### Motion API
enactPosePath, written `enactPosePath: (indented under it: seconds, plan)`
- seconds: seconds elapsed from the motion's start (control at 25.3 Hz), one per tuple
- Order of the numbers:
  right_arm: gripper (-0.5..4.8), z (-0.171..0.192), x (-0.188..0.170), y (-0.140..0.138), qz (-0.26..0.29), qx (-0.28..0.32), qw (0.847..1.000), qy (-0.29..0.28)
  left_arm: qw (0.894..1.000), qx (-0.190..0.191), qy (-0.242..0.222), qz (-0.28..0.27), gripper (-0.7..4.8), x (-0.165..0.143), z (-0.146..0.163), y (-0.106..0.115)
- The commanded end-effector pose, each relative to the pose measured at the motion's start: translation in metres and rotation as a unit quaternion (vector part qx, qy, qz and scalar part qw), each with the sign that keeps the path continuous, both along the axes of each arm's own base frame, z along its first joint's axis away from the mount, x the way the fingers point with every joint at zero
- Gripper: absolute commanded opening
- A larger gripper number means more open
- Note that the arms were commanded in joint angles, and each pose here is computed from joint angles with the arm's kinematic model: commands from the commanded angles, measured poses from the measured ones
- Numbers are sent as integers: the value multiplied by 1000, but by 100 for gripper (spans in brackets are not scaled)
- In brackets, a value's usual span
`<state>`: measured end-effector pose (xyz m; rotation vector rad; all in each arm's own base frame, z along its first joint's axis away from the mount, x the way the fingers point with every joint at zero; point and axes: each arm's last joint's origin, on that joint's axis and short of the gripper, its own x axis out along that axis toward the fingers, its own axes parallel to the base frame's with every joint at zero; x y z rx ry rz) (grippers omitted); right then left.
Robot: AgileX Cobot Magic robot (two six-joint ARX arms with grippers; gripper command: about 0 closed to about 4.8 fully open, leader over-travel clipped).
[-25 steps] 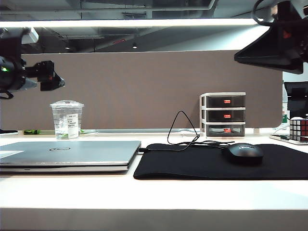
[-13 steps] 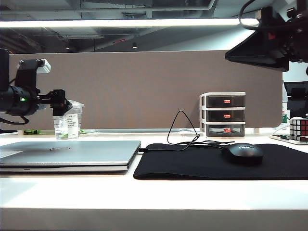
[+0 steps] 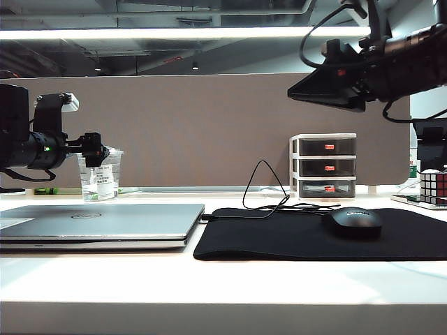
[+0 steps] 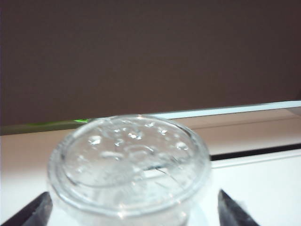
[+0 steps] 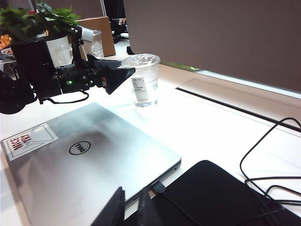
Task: Pick up the coffee cup and place it over the laptop.
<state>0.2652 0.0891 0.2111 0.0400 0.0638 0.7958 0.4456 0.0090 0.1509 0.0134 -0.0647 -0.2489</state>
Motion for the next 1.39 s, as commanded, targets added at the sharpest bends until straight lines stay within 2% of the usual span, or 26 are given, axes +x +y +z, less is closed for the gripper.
enactPosePath:
  seconds: [0.04, 0.12, 0.36, 0.51, 0.79, 1.11, 1.39]
  plan:
    - [58, 5, 2, 1, 1, 3, 1000, -24, 1000, -1, 1, -6, 479, 8, -3, 1]
    - [58, 5, 2, 1, 1, 2, 1000, -25, 1000, 0, 9, -26, 479, 10, -9, 0]
    - [58, 5, 2, 1, 1, 2, 1000, -25, 1000, 9, 11, -25, 479, 10, -14, 2]
    - [58, 5, 2, 1, 2, 2, 1000, -25, 999, 39, 2, -32, 479, 12, -13, 2]
    - [57, 5, 1, 1, 7, 2, 1000, -25, 999, 22, 8, -32, 479, 25, -6, 15]
    - [57, 5, 1, 1, 8, 3, 1000, -28, 998, 21, 27, -45, 479, 33, -23, 15]
    - [57, 5, 1, 1, 11, 3, 1000, -28, 998, 23, 28, -52, 479, 35, -24, 14]
